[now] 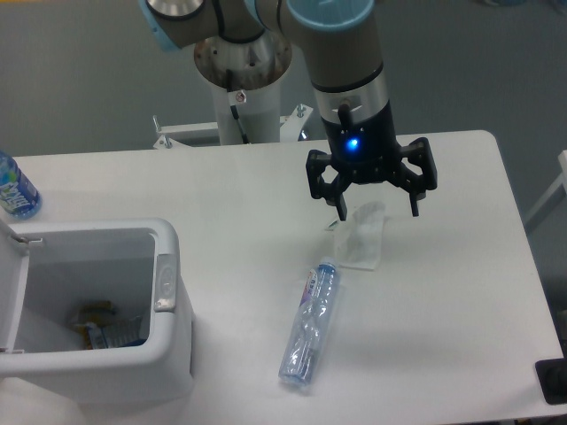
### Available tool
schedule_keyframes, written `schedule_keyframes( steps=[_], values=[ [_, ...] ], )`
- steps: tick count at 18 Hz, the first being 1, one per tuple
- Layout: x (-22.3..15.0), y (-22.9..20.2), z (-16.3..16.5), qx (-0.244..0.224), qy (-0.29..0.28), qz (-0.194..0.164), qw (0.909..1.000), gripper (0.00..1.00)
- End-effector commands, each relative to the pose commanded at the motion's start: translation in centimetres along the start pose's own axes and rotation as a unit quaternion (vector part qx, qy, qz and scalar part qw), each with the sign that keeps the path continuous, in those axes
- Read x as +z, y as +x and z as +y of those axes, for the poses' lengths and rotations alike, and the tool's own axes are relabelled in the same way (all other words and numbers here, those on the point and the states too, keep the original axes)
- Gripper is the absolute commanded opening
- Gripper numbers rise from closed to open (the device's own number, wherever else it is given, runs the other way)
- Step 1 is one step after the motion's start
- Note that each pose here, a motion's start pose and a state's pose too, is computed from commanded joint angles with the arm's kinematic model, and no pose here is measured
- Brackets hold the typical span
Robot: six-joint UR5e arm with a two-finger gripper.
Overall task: Place the trash in the trash can
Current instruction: 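Lower the open gripper onto the clear plastic bag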
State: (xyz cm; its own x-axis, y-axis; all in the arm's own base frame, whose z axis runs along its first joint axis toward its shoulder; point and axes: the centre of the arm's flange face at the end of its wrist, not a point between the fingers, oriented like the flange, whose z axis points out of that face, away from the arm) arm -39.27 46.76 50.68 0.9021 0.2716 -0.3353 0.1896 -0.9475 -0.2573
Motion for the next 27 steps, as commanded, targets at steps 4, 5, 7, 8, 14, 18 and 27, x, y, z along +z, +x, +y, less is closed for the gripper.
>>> schedule_keyframes(
  steps=[4,5,7,8,14,18,27],
  values=[
    [1.2,0.6,0.7,0.002,-0.018,-0.003,0.9998,1.00],
    [1.2,0.5,0.8,0.000,-0.025,-0.007,0.9997,1.00],
    [1.6,0.6,1.0,-0.002,-0.032,-0.009,0.9994,1.00],
    [1.7,0.7,1.0,-0.001,-0.033,-0.009,0.9994,1.00],
    [4.7,2.4,3.2,-0.005,-0.047,-0.019,0.9987,1.00],
    [8.5,5.3,5.8,0.006,-0.075,0.031,0.9967,1.00],
    [17.5,8.3,10.4,0.109,-0.128,0.103,0.9804,1.00]
  ],
)
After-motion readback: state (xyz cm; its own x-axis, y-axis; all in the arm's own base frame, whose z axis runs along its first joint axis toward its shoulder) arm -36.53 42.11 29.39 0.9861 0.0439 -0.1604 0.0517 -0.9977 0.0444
